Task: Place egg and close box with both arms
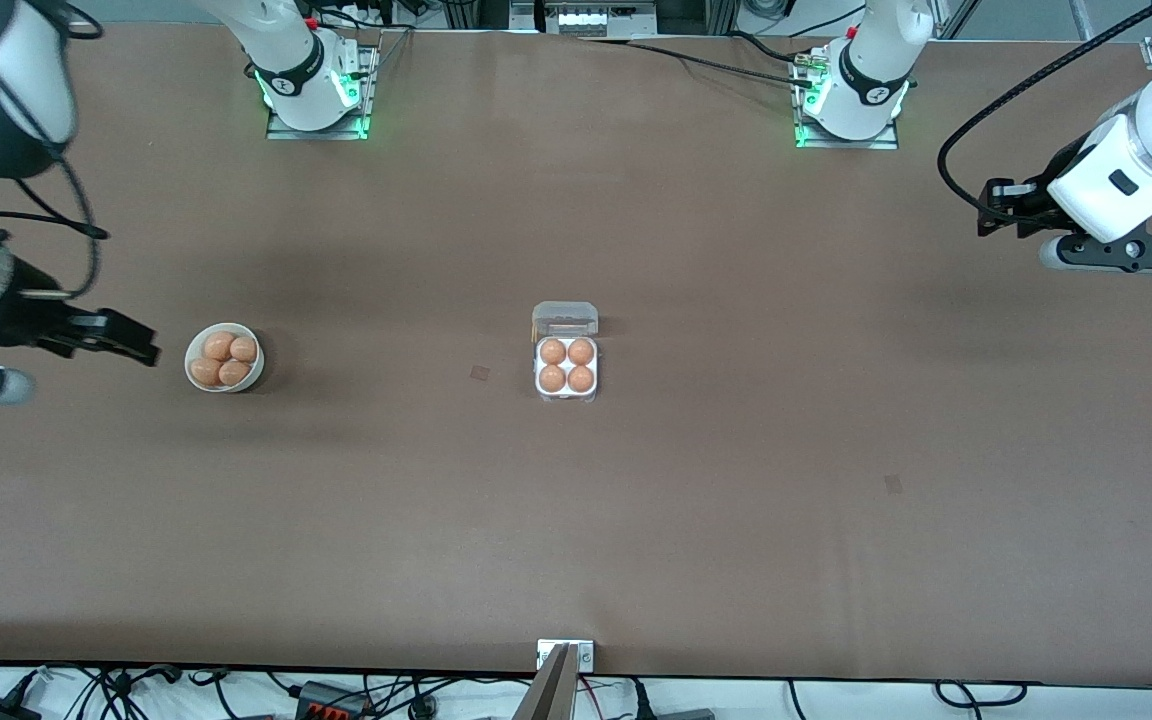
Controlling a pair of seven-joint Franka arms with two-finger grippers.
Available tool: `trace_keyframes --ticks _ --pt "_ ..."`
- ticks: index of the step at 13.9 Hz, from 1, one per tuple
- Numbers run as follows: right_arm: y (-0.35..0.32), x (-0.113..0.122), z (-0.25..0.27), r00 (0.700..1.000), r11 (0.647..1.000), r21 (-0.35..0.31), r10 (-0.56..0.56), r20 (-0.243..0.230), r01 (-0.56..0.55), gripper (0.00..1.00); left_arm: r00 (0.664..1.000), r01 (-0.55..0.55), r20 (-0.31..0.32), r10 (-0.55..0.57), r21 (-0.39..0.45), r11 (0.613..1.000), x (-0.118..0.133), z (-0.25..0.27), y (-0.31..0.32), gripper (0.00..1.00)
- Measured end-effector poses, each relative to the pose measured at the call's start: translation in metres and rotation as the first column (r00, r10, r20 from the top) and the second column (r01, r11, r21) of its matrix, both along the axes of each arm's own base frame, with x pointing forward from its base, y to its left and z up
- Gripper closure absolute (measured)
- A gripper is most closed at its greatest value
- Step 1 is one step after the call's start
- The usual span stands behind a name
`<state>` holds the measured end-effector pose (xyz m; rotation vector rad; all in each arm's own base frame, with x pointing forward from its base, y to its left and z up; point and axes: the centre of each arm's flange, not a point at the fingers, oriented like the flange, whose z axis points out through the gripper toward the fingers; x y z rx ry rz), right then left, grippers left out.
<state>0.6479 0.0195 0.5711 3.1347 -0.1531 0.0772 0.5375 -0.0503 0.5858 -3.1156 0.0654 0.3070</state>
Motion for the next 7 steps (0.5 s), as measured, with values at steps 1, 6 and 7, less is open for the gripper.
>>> trace_keyframes --ticks 1,6,7 --pt "-0.012 -0.002 0.006 1.000 1.000 0.003 0.006 0.008 -0.006 0.00 1.000 0.001 -0.002 -0.001 0.000 1.000 0.001 -0.001 -0.001 0.78" --pt "-0.037 -0.012 0.016 0.999 0.999 0.009 0.046 -0.001 -0.046 0.00 0.998 0.012 -0.058 -0.012 0.004 1.000 -0.004 -0.008 -0.005 0.99" --pt "-0.036 -0.017 0.016 0.999 0.999 0.002 0.049 -0.014 -0.049 0.00 0.997 0.020 -0.069 -0.020 0.005 1.000 -0.006 -0.009 -0.009 0.99"
